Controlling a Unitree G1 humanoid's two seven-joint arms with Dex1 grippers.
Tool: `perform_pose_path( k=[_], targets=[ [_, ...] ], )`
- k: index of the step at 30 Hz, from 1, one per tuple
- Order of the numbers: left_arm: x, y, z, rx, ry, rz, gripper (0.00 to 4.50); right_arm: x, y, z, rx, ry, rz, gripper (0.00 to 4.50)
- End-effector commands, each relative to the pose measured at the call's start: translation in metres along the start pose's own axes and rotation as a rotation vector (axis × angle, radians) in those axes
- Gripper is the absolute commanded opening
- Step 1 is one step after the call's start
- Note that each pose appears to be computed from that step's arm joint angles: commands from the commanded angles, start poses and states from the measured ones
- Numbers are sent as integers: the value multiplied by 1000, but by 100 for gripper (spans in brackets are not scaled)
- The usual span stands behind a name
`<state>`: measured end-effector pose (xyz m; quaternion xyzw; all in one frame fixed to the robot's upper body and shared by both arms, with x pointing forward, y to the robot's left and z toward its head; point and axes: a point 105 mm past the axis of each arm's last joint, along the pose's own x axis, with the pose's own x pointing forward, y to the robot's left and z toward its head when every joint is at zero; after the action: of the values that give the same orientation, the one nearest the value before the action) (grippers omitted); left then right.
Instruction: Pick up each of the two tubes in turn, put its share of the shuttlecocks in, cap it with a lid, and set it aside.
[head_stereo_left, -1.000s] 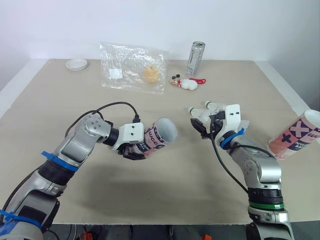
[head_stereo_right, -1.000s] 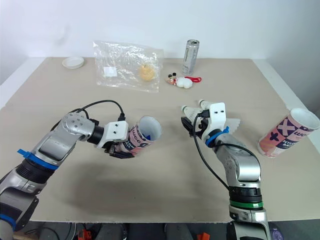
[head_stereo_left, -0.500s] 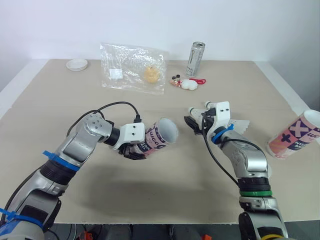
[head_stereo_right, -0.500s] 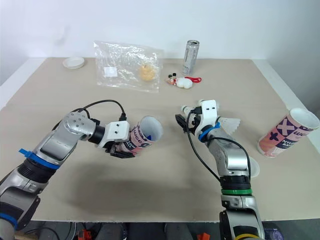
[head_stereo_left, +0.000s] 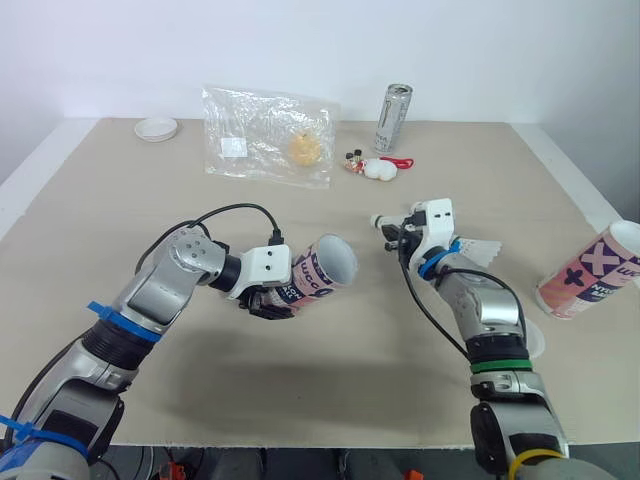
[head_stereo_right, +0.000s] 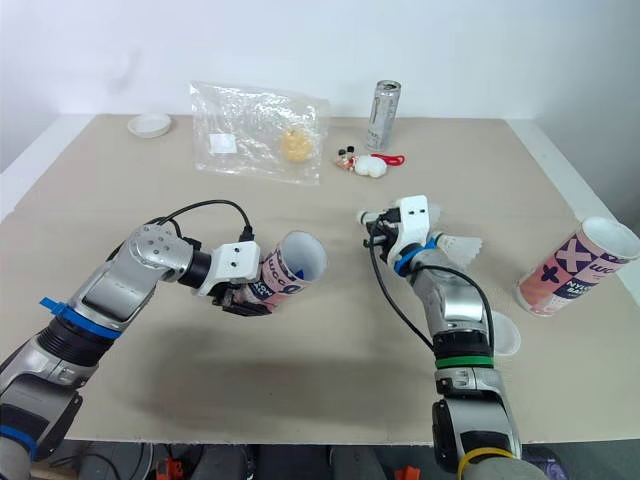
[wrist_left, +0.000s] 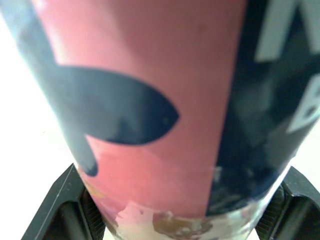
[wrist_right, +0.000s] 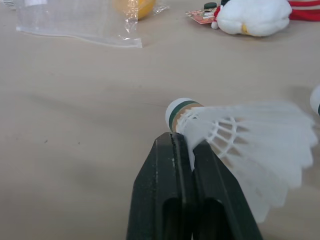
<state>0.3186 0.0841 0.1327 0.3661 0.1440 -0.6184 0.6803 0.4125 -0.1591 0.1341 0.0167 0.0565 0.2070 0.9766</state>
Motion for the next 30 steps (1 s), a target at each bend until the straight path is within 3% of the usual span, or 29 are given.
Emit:
perform_pose_path(
  k=[1, 5, 13, 17, 25, 30],
  targets=[
    [7, -3, -1, -12, -1, -21, 309, -1, 8, 26, -131, -63, 72, 3],
    [7, -3, 2, -35, -23, -30, 309, -24, 22, 69, -440, -158, 253, 3],
    [4, -3, -1, -67, -16, -61, 309, -102, 75, 143, -1071, -292, 782, 3],
    [4, 0, 0, -81, -20, -61, 309, -112, 97, 136, -1135, -297, 912, 3],
    [4, 1, 7, -110, -54, -65, 309, -101, 103, 102, -1234, -236, 976, 3],
    [4, 0, 7, -110, -47, -62, 309, -96, 108, 100, -1237, -243, 1001, 3]
  ],
)
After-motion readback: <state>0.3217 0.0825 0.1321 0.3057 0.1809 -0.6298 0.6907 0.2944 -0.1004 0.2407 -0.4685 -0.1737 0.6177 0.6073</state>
